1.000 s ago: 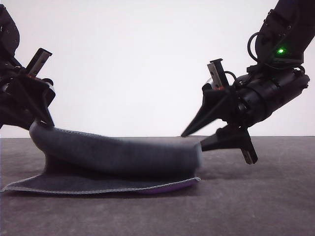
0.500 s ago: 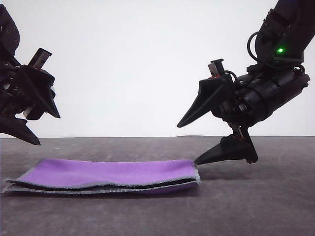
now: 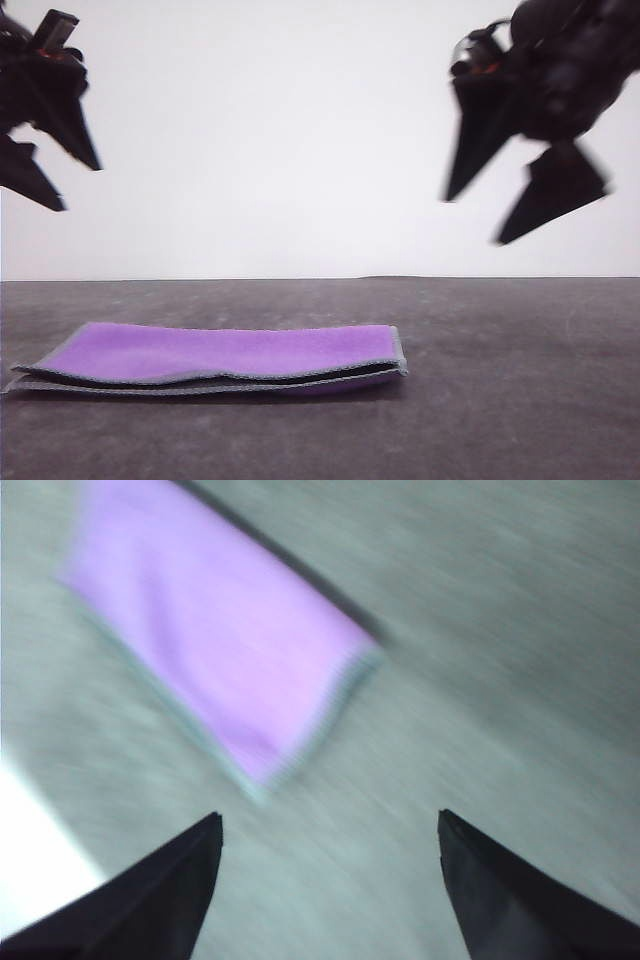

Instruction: Fold clothes

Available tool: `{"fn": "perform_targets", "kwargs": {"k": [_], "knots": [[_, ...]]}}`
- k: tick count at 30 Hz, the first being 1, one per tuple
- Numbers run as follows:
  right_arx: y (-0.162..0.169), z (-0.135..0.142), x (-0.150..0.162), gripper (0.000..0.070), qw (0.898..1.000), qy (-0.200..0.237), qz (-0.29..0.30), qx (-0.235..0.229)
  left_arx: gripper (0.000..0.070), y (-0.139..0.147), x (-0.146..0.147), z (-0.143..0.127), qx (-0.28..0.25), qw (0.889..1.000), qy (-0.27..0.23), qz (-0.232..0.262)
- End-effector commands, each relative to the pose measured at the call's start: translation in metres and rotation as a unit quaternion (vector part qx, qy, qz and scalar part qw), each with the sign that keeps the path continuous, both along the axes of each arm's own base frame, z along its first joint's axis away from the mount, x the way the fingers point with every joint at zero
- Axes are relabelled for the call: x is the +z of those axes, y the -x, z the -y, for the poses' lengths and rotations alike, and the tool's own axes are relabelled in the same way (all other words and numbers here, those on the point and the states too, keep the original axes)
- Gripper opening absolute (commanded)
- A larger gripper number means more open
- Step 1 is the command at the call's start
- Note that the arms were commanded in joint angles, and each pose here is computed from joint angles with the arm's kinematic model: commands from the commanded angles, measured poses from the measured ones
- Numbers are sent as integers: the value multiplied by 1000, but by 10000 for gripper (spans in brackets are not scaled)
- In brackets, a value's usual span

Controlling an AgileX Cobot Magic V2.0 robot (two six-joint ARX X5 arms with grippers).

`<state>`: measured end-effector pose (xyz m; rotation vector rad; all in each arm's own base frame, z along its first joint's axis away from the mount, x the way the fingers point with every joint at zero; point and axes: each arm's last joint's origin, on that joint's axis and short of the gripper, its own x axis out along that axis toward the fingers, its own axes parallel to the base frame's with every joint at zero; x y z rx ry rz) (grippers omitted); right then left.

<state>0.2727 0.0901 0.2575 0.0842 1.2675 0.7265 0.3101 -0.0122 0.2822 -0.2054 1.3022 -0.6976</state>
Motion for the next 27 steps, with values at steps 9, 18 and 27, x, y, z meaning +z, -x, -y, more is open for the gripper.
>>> {"fn": "perform_targets", "kwargs": {"k": [9, 18, 27], "knots": [[45, 16, -9, 431, 997, -9, 58, -57, 319, 18, 32, -33, 89, 994, -37, 44], [54, 0, -92, 431, 979, -170, 5, -110, 319, 19, 31, -43, 119, 992, -35, 34], [37, -21, -118, 430, 968, -223, -25, -107, 319, 28, 32, -40, 125, 990, -43, 43]]}}
